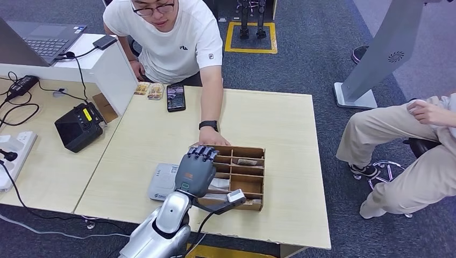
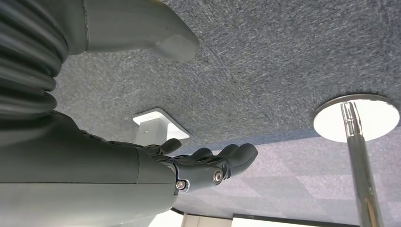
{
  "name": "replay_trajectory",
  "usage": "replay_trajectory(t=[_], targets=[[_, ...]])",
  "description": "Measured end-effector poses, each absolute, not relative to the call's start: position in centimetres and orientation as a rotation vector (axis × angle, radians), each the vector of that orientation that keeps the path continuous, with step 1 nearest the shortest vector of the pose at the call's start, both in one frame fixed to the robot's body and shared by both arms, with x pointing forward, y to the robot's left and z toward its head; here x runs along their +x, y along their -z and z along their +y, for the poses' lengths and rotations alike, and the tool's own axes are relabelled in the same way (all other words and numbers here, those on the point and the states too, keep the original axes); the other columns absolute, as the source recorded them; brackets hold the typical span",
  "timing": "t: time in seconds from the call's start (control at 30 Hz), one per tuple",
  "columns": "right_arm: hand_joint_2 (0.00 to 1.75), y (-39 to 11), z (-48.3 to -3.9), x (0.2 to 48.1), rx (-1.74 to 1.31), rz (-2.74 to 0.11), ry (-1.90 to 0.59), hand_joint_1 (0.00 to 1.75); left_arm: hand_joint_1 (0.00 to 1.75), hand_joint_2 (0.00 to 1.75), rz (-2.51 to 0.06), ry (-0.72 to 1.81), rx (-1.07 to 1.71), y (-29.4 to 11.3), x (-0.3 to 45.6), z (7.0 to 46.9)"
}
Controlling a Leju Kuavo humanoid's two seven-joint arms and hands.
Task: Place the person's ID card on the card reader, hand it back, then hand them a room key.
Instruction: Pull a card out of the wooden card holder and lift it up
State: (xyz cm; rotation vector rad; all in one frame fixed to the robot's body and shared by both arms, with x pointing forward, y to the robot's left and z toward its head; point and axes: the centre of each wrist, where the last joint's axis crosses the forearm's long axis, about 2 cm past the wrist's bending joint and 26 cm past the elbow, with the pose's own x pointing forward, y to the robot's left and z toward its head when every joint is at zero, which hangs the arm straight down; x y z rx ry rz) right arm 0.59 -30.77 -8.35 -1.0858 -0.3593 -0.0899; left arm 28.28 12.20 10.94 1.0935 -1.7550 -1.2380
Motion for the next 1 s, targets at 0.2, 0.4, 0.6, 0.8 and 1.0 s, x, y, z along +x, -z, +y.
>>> replay_trajectory(t=[0.2,0.4,0.6,0.8,1.0], targets=[[1.75,8.4,-30.7,0.7,-1.083,-0.37,0.073,0.0,1.75,1.75,-1.67,1.379,1.02,-10.8,28.9,12.4],[1.75,8.4,-30.7,0.7,-1.081,-0.368,0.062,0.0,1.75,1.75,-1.66,1.42,1.0,-10.8,29.3,12.5],[1.75,8.4,-30.7,0.7,-1.08,-0.377,0.058,0.0,1.75,1.75,-1.66,1.429,0.985,-10.7,29.5,12.6],[1.75,8.4,-30.7,0.7,-1.079,-0.381,0.056,0.0,1.75,1.75,-1.673,1.42,0.979,-10.6,29.4,12.7],[1.75,8.4,-30.6,0.7,-1.079,-0.387,0.057,0.0,1.75,1.75,-1.75,1.324,0.992,-10.3,28.9,12.9]])
